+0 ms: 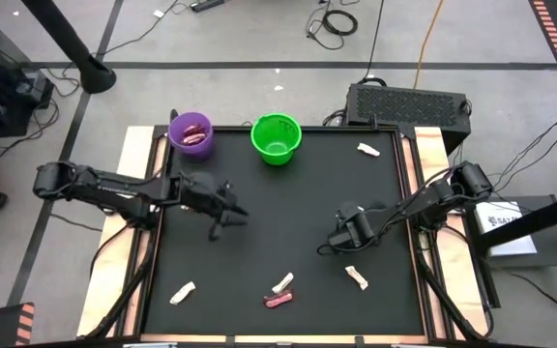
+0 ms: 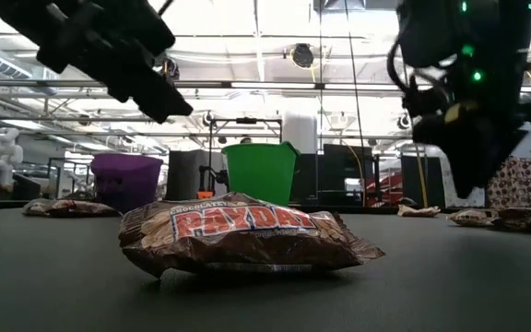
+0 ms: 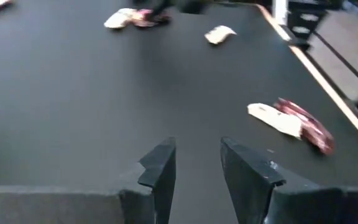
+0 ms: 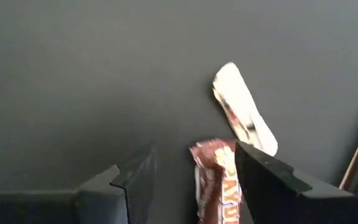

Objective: Sort candy by brand, put in halloween buckets
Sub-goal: Put the brown chocolate bar into the purple bucket

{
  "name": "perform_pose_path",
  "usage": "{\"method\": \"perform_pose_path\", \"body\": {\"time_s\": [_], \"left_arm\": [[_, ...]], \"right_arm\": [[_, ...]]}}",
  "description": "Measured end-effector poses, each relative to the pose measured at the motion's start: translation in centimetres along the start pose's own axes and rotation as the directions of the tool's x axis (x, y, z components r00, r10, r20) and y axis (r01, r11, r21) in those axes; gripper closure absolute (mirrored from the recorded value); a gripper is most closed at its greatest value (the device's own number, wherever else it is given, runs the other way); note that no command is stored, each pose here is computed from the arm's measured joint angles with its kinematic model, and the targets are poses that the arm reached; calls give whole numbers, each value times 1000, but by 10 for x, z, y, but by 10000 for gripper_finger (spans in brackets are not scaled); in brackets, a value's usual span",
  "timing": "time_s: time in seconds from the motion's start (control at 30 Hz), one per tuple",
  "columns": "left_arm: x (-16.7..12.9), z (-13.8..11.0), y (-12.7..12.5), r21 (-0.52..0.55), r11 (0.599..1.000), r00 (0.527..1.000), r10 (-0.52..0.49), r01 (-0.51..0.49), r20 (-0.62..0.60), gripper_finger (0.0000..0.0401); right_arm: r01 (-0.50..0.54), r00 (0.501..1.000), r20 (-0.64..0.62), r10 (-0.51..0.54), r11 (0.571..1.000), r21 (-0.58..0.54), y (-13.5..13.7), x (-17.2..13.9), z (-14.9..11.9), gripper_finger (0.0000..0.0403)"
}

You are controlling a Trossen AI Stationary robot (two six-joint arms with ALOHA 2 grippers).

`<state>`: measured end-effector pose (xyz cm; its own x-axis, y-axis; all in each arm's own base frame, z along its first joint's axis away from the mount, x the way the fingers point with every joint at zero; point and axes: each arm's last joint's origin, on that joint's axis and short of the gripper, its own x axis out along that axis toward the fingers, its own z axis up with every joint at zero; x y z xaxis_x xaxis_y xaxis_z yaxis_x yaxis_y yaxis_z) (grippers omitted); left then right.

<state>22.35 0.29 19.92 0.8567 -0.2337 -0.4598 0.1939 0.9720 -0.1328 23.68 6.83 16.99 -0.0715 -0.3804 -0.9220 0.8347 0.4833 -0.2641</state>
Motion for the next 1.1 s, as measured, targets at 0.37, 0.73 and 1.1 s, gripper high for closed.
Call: {"method": "perform_pose_path", "body": {"time_s": [0.37,0.73,1.1], "left_arm": [[27,-4,-21,130,987,995,-96,91,31,269],[38,-12,-16,114,990,996,-85,86,-14,269],[38,-6,-17,133,988,995,-89,82,48,269]], "right_arm": [[19,998,-66,-16,999,48,-12,36,-18,200],[-13,998,-57,15,1000,25,-10,39,-18,236],[-7,984,176,5,1000,8,-6,38,-8,394]]}}
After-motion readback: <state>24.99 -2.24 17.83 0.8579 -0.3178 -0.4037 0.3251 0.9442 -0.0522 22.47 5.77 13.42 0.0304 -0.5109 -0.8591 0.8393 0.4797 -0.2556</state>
